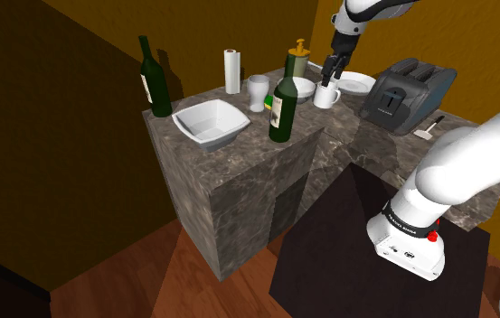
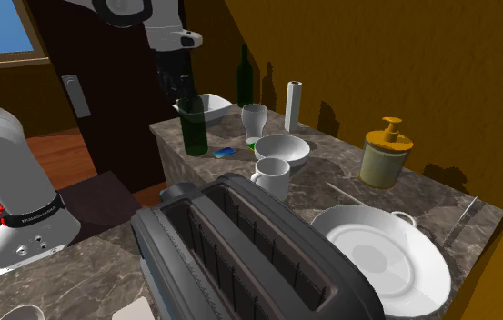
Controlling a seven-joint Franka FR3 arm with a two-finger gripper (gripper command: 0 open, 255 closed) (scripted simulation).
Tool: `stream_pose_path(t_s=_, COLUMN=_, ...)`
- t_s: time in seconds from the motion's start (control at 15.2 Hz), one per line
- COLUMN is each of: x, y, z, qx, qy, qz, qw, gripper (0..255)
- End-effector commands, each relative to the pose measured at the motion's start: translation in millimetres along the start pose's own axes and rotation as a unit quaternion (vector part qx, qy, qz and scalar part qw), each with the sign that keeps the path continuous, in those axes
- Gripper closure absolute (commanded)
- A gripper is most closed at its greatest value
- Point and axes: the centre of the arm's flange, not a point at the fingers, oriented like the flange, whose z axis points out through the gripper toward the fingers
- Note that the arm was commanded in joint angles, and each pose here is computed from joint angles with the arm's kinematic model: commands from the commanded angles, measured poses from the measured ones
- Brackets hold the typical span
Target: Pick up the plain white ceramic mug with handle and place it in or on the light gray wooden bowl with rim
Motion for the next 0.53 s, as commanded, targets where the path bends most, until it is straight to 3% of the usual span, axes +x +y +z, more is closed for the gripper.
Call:
stream_pose_path(t_s=0.0, x=13, y=17, z=14, qx=-0.001, qy=0.001, qz=0.001, qw=1.0000, gripper=0)
stream_pose_path(t_s=0.46, x=47, y=91, z=57, qx=-0.003, qy=0.003, qz=0.006, qw=1.0000, gripper=0)
